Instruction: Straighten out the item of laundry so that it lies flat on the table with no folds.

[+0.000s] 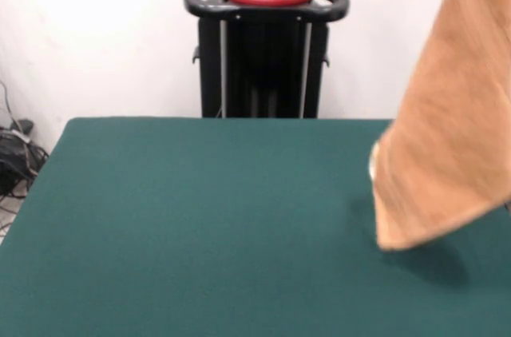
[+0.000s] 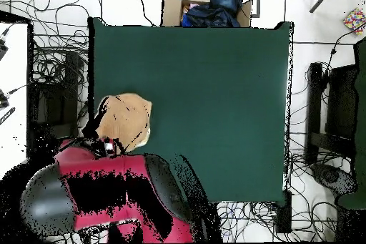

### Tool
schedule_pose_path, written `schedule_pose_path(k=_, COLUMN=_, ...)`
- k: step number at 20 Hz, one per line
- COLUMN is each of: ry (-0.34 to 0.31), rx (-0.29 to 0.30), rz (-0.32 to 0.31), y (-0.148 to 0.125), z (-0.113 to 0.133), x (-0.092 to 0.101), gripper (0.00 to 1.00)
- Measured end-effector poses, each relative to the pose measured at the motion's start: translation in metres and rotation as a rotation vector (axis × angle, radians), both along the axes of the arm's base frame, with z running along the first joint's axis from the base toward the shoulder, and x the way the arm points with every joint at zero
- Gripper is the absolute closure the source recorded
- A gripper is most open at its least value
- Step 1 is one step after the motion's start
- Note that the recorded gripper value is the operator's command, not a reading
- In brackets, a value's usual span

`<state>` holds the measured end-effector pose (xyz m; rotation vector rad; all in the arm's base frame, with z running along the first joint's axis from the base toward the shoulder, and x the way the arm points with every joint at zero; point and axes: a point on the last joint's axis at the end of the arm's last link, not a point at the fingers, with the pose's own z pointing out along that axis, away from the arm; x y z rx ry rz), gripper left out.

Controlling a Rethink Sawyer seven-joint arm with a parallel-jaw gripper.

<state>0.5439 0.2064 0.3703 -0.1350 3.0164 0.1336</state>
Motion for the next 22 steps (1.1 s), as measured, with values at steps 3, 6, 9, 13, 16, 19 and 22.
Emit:
schedule_pose_path(k=3, ry=0.085, rx=-0.018, rz=0.017, y=0.003, z=0.027, x=-0.012, gripper=1.0)
schedule_pose_path(k=6, ry=0.139, rx=-0.029, rz=0.034, y=0.009, z=0.049, x=-0.021, gripper=1.0)
schedule_pose_path(k=9, ry=0.144, rx=-0.036, rz=0.06, y=0.021, z=0.068, x=-0.027, gripper=1.0)
schedule_pose_path(k=13, ry=0.099, rx=-0.032, rz=0.097, y=0.045, z=0.078, x=-0.03, gripper=1.0)
schedule_pose_path(k=16, ry=0.075, rx=-0.028, rz=0.109, y=0.058, z=0.079, x=-0.032, gripper=1.0)
schedule_pose_path(k=19, ry=0.045, rx=-0.017, rz=0.107, y=0.079, z=0.075, x=-0.036, gripper=1.0)
schedule_pose_path(k=22, ry=0.023, rx=-0.003, rz=0.086, y=0.098, z=0.071, x=-0.039, gripper=1.0)
